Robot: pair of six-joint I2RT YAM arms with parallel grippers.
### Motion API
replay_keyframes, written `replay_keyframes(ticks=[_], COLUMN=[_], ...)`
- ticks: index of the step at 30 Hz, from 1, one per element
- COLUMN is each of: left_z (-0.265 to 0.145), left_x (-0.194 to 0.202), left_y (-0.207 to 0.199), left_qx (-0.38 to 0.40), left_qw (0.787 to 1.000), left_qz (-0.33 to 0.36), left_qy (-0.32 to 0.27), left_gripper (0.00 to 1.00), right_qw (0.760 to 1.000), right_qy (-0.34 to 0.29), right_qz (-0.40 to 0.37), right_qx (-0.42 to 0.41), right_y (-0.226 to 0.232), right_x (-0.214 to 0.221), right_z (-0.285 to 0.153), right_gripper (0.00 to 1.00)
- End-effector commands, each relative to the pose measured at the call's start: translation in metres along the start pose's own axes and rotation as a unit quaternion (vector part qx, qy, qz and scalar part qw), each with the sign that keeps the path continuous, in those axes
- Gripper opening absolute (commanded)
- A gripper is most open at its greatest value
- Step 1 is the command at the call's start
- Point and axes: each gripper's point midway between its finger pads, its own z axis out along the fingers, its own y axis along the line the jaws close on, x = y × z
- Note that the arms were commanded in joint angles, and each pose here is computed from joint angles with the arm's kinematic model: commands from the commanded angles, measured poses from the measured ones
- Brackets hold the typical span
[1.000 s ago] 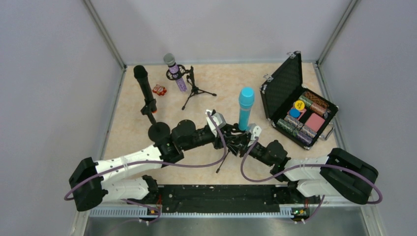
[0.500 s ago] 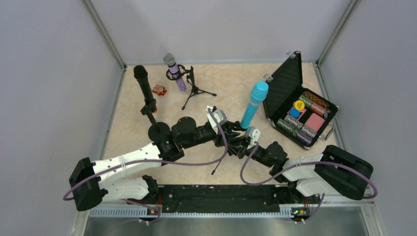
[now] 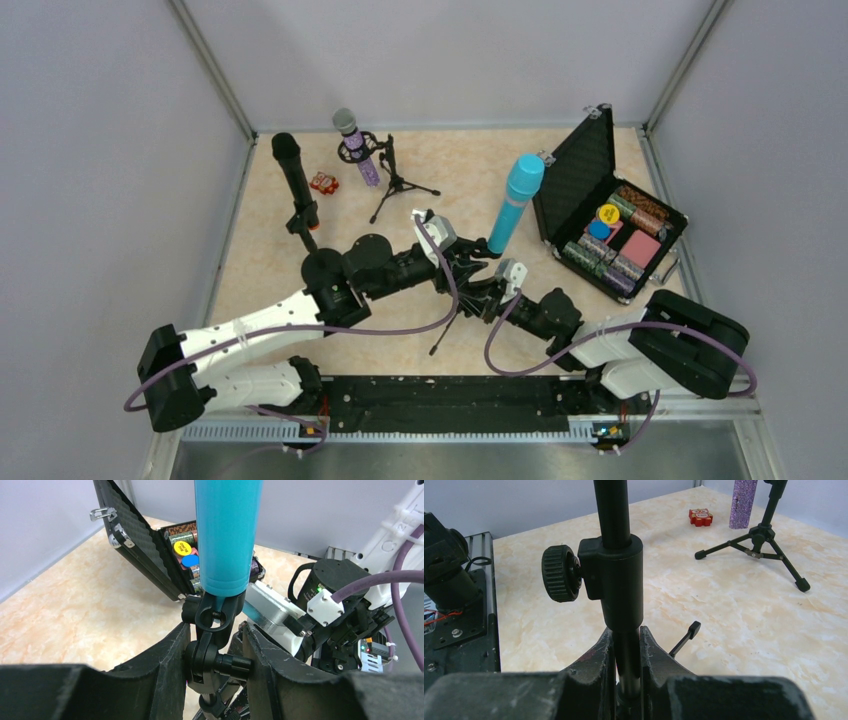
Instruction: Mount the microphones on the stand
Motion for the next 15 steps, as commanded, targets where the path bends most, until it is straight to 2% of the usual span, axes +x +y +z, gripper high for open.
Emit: replay_keyframes(ticks=[1, 15], left_z=[-0.031, -0.042], left_x=[-0.15, -0.191], left_y=[-0.006, -0.021], left_qx=[-0.007, 0.026], left_qw=[0.975, 0.964], left_qz=[0.061, 0.094], left_qy=[-0.215, -0.246], left_gripper=[0.0, 0.0], right_qw=[0.997, 0.995], right_qy=[0.061, 0.076], right_qz=[0.039, 0.045], right_qx=[0.024, 0.037], right_y=[-0.004, -0.007], right_x=[0.036, 0.048], right_z=[-0.014, -0.022], right_gripper=[0.0, 0.0])
